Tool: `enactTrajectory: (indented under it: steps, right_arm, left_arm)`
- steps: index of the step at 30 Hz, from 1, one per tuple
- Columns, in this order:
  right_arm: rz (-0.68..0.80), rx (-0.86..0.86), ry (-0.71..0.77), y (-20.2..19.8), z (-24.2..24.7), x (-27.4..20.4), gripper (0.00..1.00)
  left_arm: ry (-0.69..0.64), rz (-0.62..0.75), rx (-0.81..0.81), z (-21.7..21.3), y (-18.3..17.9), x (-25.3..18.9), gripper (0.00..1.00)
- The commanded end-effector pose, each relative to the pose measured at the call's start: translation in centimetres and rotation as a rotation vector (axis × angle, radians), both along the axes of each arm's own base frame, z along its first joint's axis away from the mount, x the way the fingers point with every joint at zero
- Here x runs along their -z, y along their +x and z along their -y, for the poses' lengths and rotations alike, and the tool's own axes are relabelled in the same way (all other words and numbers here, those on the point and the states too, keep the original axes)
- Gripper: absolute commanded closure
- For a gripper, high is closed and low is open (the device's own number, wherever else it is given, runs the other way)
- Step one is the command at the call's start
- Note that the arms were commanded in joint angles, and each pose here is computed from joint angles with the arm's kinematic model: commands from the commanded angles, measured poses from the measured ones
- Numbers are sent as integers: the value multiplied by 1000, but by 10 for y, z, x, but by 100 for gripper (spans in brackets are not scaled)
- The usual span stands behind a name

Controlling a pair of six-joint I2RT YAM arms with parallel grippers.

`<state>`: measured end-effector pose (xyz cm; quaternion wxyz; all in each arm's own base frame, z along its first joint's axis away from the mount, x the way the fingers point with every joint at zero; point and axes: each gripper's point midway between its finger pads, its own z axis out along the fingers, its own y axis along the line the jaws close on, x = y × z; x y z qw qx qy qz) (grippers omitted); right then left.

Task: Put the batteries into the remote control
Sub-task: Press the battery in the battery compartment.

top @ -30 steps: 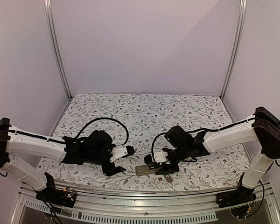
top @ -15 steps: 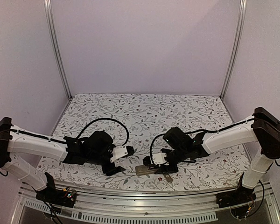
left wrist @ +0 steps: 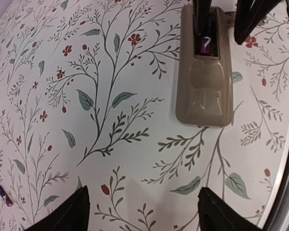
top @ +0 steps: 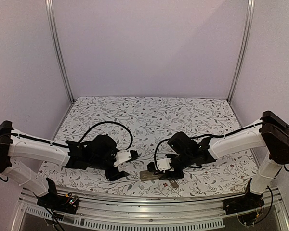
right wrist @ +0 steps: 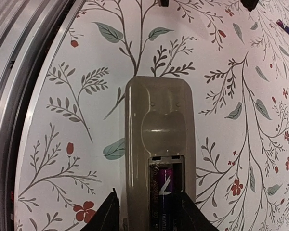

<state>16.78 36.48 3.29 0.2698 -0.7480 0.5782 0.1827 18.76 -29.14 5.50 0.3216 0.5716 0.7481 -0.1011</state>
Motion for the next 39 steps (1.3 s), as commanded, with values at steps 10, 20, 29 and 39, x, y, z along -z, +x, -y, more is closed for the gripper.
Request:
enactTrajectory:
  steps: [10, 20, 29, 39]
  right_arm:
    - [-21, -12, -121, -2, 9, 24, 73]
    - [-15, -10, -85, -6, 5, 12, 83]
    - [-24, -17, -62, -9, 2, 16, 88]
    - [7, 36, -67, 2, 1, 14, 68]
  left_arm:
    - [17, -12, -11, -4, 2, 7, 23]
    - [-89, -53, 94, 30, -13, -4, 23]
    - [-99, -26, 144, 55, -14, 8, 23]
    - [-135, 44, 91, 46, -1, -7, 23]
